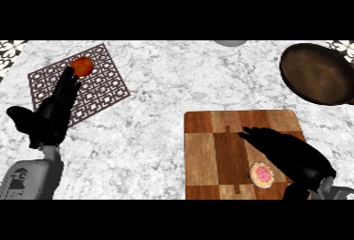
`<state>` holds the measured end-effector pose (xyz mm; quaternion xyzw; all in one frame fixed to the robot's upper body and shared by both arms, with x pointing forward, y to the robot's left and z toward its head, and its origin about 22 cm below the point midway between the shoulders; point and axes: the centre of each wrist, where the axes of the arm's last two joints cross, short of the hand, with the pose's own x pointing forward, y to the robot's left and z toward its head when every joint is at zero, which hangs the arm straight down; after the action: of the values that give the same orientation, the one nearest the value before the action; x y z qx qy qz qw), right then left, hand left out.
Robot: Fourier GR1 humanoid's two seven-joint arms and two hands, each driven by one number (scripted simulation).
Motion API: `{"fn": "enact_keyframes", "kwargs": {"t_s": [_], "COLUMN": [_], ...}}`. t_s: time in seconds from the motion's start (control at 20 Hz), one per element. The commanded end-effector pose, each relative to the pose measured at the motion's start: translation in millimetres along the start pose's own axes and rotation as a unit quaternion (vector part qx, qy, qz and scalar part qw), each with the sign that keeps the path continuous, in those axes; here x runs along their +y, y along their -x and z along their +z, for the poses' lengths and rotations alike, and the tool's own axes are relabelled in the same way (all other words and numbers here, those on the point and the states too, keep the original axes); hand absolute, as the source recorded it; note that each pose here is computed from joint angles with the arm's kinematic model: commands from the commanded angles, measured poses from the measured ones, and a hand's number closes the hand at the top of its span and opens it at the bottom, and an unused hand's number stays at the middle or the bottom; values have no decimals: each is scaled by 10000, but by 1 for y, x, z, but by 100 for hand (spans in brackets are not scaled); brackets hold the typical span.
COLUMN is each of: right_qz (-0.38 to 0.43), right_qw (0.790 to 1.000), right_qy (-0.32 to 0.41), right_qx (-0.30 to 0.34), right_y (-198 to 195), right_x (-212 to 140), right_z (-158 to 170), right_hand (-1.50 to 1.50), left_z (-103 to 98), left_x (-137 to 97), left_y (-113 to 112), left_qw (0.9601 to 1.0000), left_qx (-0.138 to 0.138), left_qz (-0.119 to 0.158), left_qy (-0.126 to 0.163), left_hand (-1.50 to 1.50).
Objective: Pick the cupcake from the cutting board and place it in the pan
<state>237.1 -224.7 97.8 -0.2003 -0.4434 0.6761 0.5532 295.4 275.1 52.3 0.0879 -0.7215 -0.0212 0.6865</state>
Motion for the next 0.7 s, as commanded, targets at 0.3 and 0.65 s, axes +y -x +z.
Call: {"fn": "enact_keyframes", "kwargs": {"t_s": [0.3,0.65], "right_qz": [113,450], "right_qw": [9993,9961], "right_qy": [-354,-351], "right_qx": [86,-667], "right_y": [0,8], "right_x": [27,43], "right_z": [-36,-40], "right_hand": [-150,150], "left_z": [4,-7], "left_x": [22,-18], "left_y": [0,-4], "left_qw": [10000,10000], "left_qx": [-34,4], "left_qz": [-90,52], "left_qy": [-19,-3], "left_hand": [0,0]}}
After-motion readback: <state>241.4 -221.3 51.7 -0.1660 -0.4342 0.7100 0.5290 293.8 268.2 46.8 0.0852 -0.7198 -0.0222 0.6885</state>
